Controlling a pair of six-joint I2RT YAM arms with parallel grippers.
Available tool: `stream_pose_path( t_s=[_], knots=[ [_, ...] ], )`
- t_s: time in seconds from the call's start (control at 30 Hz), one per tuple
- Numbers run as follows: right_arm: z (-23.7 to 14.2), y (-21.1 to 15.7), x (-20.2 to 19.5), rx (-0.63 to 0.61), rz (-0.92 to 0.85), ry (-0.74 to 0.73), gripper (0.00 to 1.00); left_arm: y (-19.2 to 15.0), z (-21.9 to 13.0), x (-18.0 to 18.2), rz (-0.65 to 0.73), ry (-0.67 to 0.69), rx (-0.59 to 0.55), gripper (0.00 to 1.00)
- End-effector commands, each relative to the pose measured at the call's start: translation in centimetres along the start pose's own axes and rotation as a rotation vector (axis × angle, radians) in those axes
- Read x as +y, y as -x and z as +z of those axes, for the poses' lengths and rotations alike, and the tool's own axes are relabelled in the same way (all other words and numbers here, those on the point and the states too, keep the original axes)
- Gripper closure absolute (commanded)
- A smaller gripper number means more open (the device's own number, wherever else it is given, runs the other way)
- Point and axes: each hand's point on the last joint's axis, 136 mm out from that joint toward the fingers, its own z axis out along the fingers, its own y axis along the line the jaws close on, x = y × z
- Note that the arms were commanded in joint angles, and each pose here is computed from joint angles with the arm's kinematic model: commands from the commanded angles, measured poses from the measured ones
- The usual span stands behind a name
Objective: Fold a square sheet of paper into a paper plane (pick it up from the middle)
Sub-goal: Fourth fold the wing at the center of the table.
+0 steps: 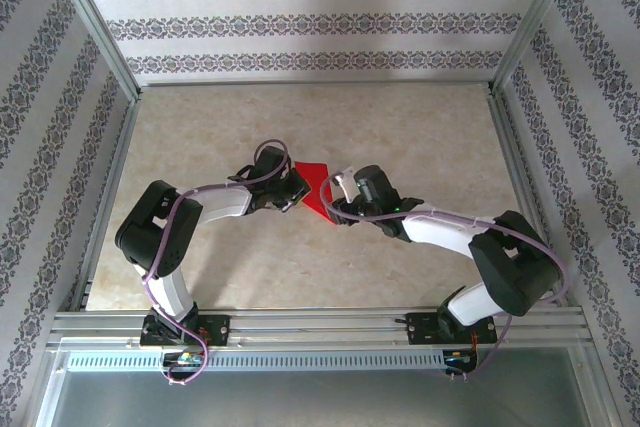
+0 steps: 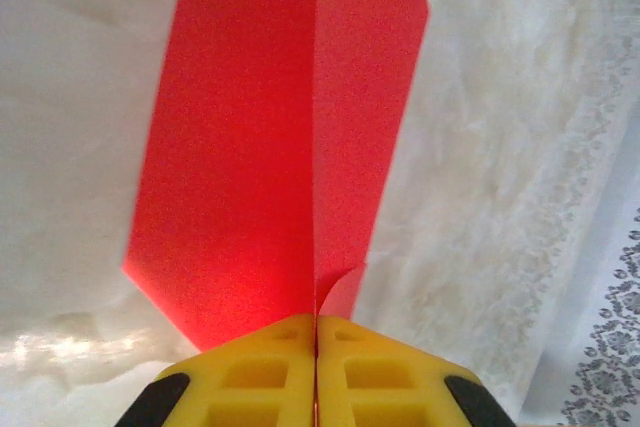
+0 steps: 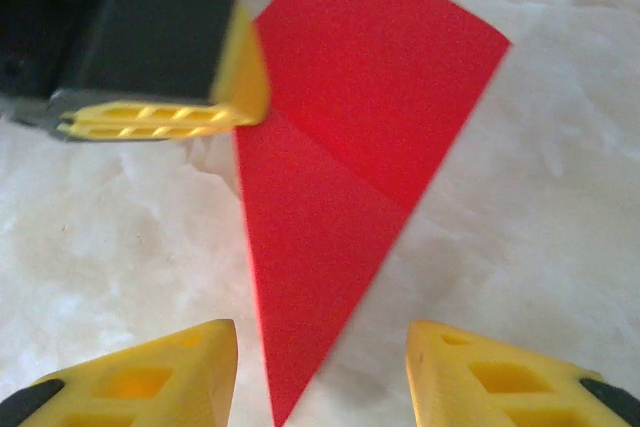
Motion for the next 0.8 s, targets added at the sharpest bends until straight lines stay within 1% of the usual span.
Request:
stream_pose_path(
  t_s=[0.0, 0.17, 0.37, 0.57, 0.77],
  knots=[
    [0.9, 0.6, 0.5, -0.035, -0.149, -0.044, 0.51, -0.1, -0.6, 0.0, -0.040, 0.049, -0.018, 0.91],
    [2.6, -0.3, 0.8, 0.008, -0.190, -0.110, 0.51, -0.3, -0.4, -0.1, -0.058, 0.067, -0.010, 0.91],
    [4.1, -1.0, 0.8, 0.043, -0.184, -0.176, 0.53, -0.2, -0.3, -0.3, -0.076, 0.063, -0.010, 0.91],
    [4.2, -1.0, -0.7, 0.045, -0.152, -0.265, 0.58, -0.3, -0.3, -0.2, -0.078, 0.067, -0.007, 0.90],
    [4.3, -1.2, -0.6, 0.051, -0.134, -0.260, 0.66, -0.3, -0.2, -0.1, -0.083, 0.067, -0.005, 0.90]
  ],
)
